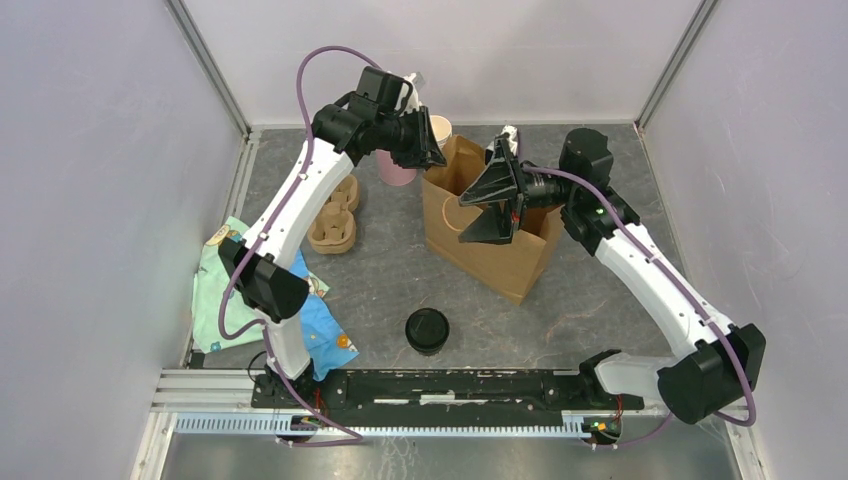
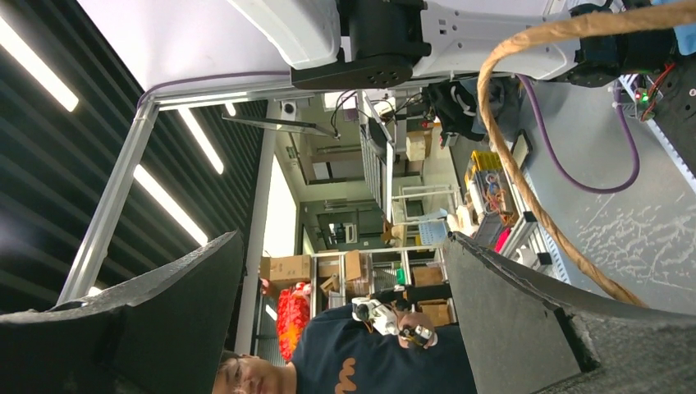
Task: Pack the takeout coffee
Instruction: Pick up the coffee cup from the center of the board.
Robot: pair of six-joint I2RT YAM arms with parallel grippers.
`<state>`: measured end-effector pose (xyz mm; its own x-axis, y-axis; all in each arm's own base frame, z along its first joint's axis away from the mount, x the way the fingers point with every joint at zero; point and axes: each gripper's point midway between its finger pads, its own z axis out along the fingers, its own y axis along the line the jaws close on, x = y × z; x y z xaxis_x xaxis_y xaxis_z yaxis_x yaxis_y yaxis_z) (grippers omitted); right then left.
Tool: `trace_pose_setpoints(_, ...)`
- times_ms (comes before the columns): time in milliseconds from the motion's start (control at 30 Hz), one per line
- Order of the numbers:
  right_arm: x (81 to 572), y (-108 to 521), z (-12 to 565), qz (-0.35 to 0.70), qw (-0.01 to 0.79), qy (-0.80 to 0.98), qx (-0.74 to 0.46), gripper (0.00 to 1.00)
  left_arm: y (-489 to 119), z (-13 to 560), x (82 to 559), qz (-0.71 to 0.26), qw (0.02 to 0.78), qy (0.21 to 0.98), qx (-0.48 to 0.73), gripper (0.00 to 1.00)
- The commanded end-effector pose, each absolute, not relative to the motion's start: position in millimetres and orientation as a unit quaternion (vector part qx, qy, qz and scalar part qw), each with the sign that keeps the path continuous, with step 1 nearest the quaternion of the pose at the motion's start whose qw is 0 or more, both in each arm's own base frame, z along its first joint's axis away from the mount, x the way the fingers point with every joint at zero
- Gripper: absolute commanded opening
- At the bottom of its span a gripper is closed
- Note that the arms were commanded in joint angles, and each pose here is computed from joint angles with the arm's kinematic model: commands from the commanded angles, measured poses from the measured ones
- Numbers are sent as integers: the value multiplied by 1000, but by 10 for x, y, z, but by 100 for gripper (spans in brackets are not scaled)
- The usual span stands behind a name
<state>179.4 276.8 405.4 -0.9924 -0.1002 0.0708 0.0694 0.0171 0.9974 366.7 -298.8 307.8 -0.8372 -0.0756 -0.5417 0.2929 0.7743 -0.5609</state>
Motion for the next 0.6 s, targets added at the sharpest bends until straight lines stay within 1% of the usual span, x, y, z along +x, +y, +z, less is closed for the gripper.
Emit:
trace_pose_setpoints(0,1604,2698,4193,-709,46,-702,54,98,-3007,3246,3743,-331,317,885,81,28)
trace_pose_setpoints(33,1583,2687,4210,-710,40,-700,63,98,-3002,3246,3742,-330,319,885,81,27)
trace_pose_setpoints(133,1557,2664,4348,-707,-22,-696,121,98,-2980,3242,3755,-324,322,886,80,26)
trace_pose_setpoints(300,1625,2601,4499,-671,-166,-689,218,98,-2993,3274,3762,-329,325,883,78,28)
trace_pose_setpoints(367,1760,2562,4492,-618,-257,-697,256,98,-3010,3285,3769,-333,326,881,79,30)
trace_pose_setpoints(400,1837,2524,4412,-584,-274,-721,252,98,-3016,3284,3764,-334,326,881,79,30)
trace_pose_setpoints(433,1981,2470,4427,-540,-318,-736,257,98,-3015,3277,3769,-332,326,881,80,27)
trace_pose_setpoints(467,2063,2403,4360,-500,-330,-760,254,98,-3002,3281,3775,-329,329,881,80,25)
trace_pose_setpoints(567,2374,2026,4235,-351,-400,-813,235,98,-2920,3279,3802,-309,344,884,74,15)
